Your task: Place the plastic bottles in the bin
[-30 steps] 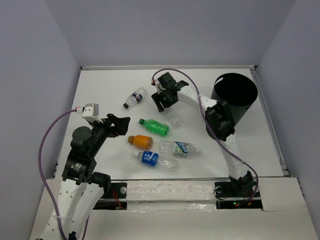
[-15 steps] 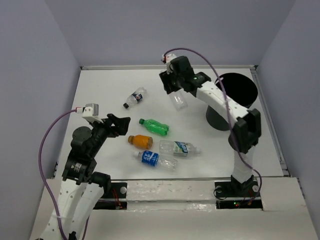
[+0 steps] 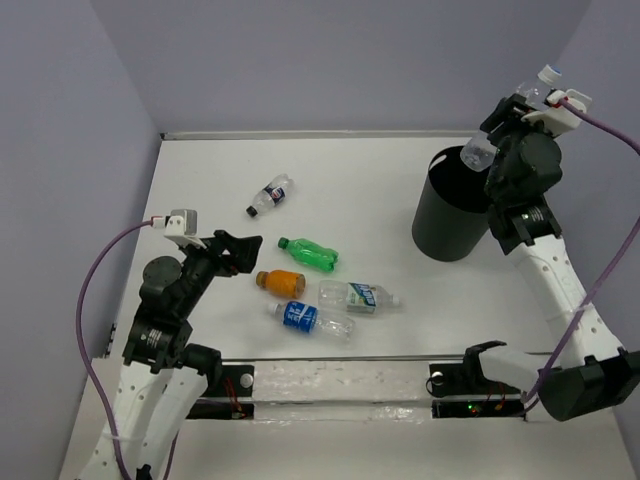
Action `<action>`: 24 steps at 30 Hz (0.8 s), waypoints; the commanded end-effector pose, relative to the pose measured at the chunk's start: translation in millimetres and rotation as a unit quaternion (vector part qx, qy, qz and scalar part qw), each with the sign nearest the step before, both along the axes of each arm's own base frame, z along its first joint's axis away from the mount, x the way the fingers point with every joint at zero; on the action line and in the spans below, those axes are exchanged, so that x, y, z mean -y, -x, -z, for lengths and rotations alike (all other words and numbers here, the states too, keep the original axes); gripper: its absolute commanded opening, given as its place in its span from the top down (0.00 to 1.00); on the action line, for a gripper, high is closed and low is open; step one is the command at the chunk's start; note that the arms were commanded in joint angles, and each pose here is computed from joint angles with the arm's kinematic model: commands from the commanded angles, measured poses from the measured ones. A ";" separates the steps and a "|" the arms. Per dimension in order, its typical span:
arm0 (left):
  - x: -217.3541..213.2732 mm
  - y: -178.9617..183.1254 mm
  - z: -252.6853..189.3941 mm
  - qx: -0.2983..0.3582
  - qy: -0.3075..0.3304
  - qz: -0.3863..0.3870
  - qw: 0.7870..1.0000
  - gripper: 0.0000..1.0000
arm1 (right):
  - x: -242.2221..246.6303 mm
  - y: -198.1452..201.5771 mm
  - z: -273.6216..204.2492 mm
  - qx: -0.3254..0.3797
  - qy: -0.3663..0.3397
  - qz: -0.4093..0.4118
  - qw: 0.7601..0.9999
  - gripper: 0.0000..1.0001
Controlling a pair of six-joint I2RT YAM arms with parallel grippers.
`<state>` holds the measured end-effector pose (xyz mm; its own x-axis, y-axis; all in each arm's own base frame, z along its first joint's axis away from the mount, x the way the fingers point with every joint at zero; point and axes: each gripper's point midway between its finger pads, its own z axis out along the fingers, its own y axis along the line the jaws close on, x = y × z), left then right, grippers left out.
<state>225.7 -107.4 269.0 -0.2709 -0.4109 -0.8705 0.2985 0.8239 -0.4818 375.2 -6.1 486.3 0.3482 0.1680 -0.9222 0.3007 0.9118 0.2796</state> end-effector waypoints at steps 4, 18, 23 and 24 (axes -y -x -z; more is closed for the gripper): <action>9.7 -3.4 1.3 0.001 -0.004 0.023 1.000 0.01 | 23.9 -35.1 68.6 -0.039 0.004 0.059 0.997 0.60; 24.0 -72.1 2.0 -0.054 -0.067 0.024 0.996 0.01 | -11.2 -20.5 81.2 -0.066 -0.027 -0.065 0.995 0.02; 24.0 -127.3 -2.5 -0.071 -0.117 -0.006 0.991 0.02 | -78.6 -4.8 66.8 -0.069 -0.034 -0.232 0.970 0.01; 24.4 -137.8 1.2 -0.080 -0.122 -0.013 0.989 0.02 | -91.0 -2.4 69.7 -0.074 -0.036 -0.254 0.964 0.01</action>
<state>322.4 -132.6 243.7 -0.4765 -0.2498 -0.8430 0.2189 0.8949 -0.3889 394.1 18.3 393.4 0.1407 0.2555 -0.9565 0.1646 0.9466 0.2771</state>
